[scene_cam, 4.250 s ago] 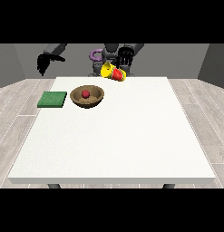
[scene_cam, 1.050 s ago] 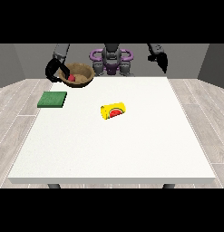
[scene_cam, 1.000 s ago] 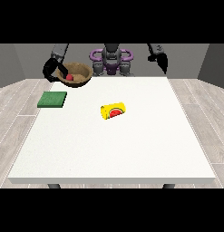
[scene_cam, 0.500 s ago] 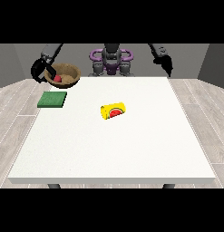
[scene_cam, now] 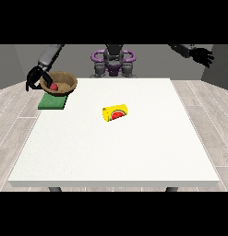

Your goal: Pick the cup and pour the ball into the bowl, then pick the bowl and place it on the pad

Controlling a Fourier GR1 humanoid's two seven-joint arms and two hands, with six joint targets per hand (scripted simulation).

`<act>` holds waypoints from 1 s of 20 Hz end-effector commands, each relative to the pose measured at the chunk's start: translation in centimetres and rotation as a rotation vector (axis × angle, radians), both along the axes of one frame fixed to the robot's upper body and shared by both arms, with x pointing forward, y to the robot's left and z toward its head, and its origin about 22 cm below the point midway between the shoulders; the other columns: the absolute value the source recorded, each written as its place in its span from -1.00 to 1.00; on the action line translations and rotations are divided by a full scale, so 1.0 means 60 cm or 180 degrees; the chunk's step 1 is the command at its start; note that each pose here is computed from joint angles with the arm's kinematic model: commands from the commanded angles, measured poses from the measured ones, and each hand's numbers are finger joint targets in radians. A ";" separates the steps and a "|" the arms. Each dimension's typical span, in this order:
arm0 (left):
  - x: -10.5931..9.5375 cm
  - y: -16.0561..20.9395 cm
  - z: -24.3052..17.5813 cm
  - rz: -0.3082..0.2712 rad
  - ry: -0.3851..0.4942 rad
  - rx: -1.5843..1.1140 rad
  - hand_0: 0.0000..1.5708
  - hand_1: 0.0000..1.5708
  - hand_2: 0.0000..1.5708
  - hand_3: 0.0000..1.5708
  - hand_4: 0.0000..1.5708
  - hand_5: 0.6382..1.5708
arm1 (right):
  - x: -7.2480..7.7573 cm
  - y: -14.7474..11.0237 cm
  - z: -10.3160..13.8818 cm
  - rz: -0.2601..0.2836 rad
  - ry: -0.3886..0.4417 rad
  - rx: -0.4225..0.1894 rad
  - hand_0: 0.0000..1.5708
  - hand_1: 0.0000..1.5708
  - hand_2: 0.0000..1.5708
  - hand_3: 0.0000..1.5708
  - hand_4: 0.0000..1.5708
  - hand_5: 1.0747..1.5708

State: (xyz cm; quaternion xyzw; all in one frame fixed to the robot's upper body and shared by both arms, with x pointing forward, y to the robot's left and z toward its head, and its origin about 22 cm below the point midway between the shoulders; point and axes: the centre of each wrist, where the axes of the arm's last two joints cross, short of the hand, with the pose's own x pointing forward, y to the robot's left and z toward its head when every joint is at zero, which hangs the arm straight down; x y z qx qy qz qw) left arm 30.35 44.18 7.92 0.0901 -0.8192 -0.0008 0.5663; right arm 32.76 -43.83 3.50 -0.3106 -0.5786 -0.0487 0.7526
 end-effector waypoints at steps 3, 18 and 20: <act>-0.049 0.119 0.028 0.0180 -0.0282 -0.0054 -1.00 -1.00 -1.00 -1.00 0.54 0.99 | 0.019 -0.006 0.049 0.0033 -0.0298 0.0001 1.00 1.00 1.00 -1.00 -0.03 0.99; -0.026 0.080 0.045 0.0113 -0.0128 0.0024 -1.00 -1.00 -1.00 -1.00 0.50 0.96 | 0.015 -0.037 0.027 -0.0291 -0.0043 0.0270 -1.00 -1.00 -0.77 -0.85 -1.00 0.28; 0.008 0.020 0.070 -0.0192 -0.0129 0.0113 -1.00 -1.00 -1.00 -1.00 0.37 0.99 | 0.022 -0.063 0.070 -0.0382 -0.0005 0.0248 -1.00 -1.00 -1.00 -0.85 -1.00 0.19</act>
